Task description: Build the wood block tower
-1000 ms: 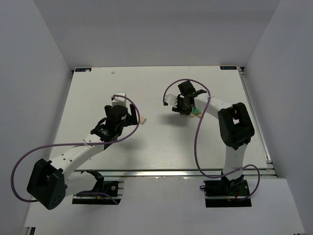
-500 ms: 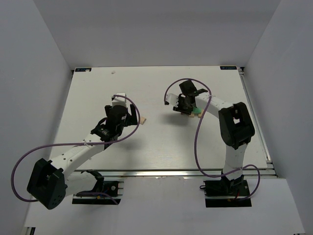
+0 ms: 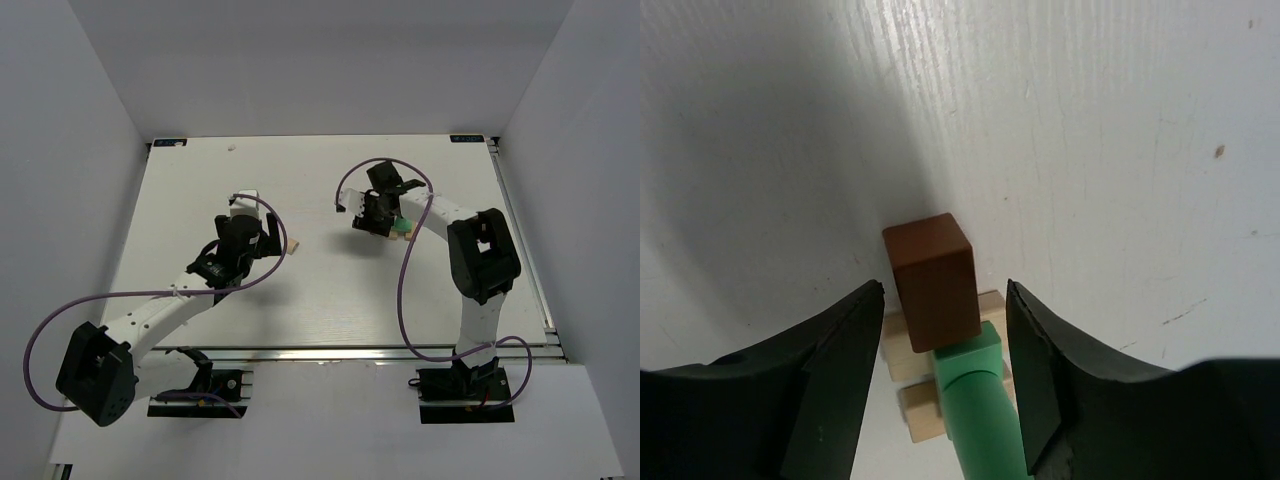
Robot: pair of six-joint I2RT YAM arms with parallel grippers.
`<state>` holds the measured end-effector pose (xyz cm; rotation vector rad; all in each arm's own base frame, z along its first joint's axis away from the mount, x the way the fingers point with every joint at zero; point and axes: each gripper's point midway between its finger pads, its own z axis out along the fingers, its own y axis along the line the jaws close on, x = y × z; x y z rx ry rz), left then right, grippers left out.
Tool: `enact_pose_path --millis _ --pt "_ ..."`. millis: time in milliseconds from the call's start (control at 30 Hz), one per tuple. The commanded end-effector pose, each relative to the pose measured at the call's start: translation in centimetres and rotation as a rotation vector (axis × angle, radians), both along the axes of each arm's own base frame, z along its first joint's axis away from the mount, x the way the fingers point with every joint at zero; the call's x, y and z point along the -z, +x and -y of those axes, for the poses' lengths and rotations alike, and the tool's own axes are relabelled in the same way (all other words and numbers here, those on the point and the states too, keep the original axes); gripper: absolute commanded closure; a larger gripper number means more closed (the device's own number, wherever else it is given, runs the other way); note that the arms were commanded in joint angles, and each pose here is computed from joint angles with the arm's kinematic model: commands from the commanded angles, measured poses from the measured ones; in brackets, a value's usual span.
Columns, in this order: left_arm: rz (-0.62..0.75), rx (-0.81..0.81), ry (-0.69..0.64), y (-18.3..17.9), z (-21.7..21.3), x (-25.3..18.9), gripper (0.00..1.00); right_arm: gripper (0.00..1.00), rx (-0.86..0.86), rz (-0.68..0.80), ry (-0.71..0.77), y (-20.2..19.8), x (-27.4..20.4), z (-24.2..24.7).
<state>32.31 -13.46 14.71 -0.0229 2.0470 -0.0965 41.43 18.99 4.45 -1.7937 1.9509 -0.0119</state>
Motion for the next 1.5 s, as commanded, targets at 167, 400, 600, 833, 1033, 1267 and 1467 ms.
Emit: enact_pose_path --millis 167,400,600,833,1033,1267,1467 --pt "0.038 0.019 -0.033 0.3 0.6 -1.8 0.02 0.4 -0.022 0.069 0.106 1.5 -4.2 -1.9" --pt "0.06 0.012 -0.055 0.0 0.4 -2.8 0.02 0.34 -0.035 0.074 0.23 1.0 -7.8 -4.2" --pt "0.097 -0.053 -0.101 -0.6 -0.8 -4.5 0.02 0.11 -0.097 0.042 0.381 -2.0 -10.3 -9.5" --pt "0.07 -0.157 -0.16 -2.0 -2.4 -4.3 0.02 0.11 -0.218 0.062 0.356 -3.8 -8.6 -15.2" --pt "0.05 -0.076 -0.249 -2.5 -0.4 -3.9 0.02 0.11 -0.445 0.066 0.223 -3.8 -7.3 -17.5" --pt "0.045 -0.123 -0.239 -3.3 -1.7 -3.1 0.02 0.11 -0.608 0.084 0.086 -3.5 -3.9 -18.8" --pt "0.047 -0.126 -0.241 -3.6 -1.9 -2.6 0.02 0.11 -0.709 0.033 0.093 -3.9 -2.4 -20.9"
